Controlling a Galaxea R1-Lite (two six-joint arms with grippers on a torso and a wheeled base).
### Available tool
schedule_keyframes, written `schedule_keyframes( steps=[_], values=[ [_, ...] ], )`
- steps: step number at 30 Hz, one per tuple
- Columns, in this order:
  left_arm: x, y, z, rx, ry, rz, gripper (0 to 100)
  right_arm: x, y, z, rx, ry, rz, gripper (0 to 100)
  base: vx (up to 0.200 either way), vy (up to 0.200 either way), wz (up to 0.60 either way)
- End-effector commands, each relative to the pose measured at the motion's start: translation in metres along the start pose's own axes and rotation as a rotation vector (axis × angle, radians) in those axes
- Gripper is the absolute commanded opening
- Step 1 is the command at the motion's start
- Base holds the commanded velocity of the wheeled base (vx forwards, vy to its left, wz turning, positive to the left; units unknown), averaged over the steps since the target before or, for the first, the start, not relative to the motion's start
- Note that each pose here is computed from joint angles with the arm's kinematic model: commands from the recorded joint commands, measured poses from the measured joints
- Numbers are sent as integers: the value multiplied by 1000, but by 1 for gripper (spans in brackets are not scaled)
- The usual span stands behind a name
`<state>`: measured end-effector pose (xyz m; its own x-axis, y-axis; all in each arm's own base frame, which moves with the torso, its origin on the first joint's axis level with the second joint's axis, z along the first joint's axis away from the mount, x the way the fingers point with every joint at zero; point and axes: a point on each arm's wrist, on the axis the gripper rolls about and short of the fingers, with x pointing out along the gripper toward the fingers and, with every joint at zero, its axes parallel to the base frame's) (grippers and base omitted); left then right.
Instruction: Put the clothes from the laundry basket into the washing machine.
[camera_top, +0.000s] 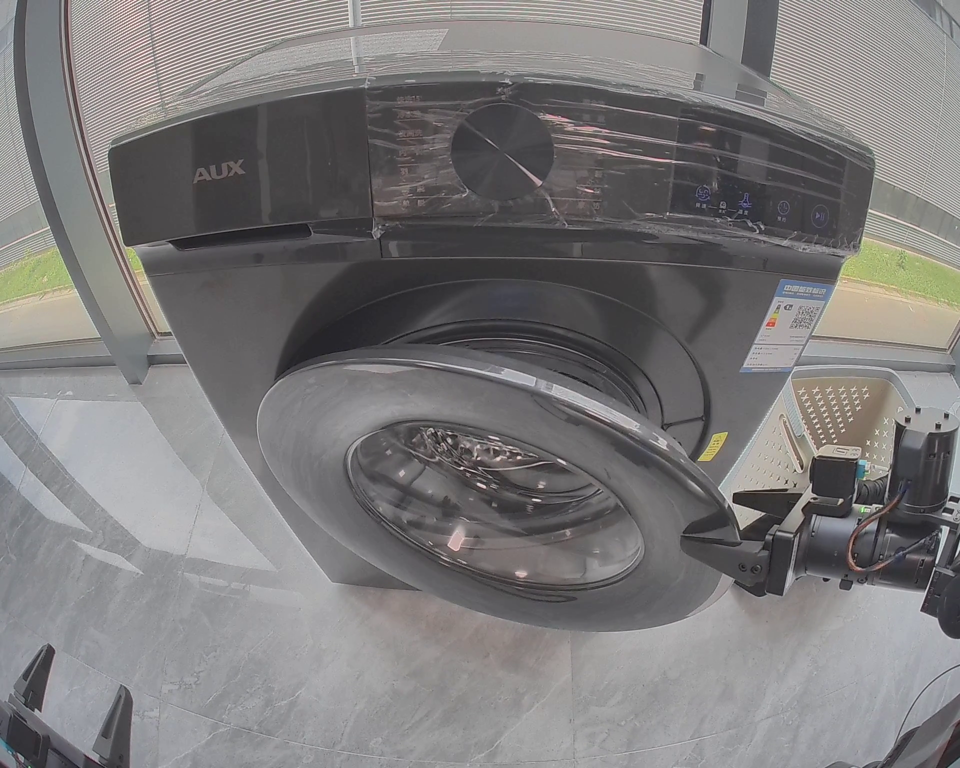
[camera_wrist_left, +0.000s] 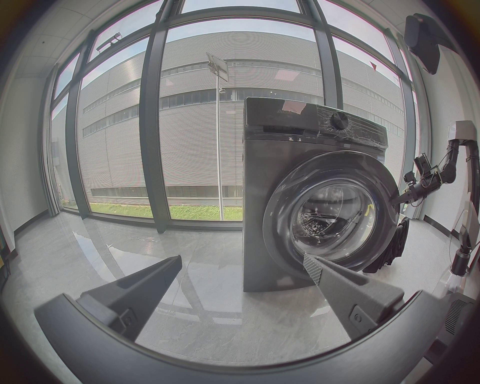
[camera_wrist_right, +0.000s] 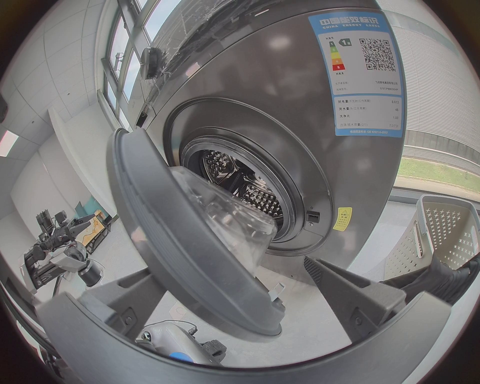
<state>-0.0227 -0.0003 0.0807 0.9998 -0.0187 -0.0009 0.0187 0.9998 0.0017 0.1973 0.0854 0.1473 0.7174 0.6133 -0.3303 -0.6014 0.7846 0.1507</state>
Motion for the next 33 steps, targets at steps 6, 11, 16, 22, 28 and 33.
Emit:
schedule_keyframes(
  steps=[6,11,16,22,28,33],
  values=[
    [0,0,-5,-3,-1,-1,100,16,3,-4,-3,35,33,100,-167,0,0],
    [0,0,-5,-3,-1,-1,100,8,14,-18,-7,71,68,100,0,0,0],
    [0,0,-5,-2,-1,-1,100,-6,20,-23,-15,68,81,100,0,0,0],
    [0,0,-5,-2,1,-1,100,-5,17,-15,-17,33,66,100,0,0,0],
    [0,0,-5,-3,-1,-1,100,4,17,-18,-13,65,77,100,-167,0,0],
    [0,0,-5,-3,-1,-1,100,2,28,-29,-21,105,127,100,-40,0,0]
  ],
)
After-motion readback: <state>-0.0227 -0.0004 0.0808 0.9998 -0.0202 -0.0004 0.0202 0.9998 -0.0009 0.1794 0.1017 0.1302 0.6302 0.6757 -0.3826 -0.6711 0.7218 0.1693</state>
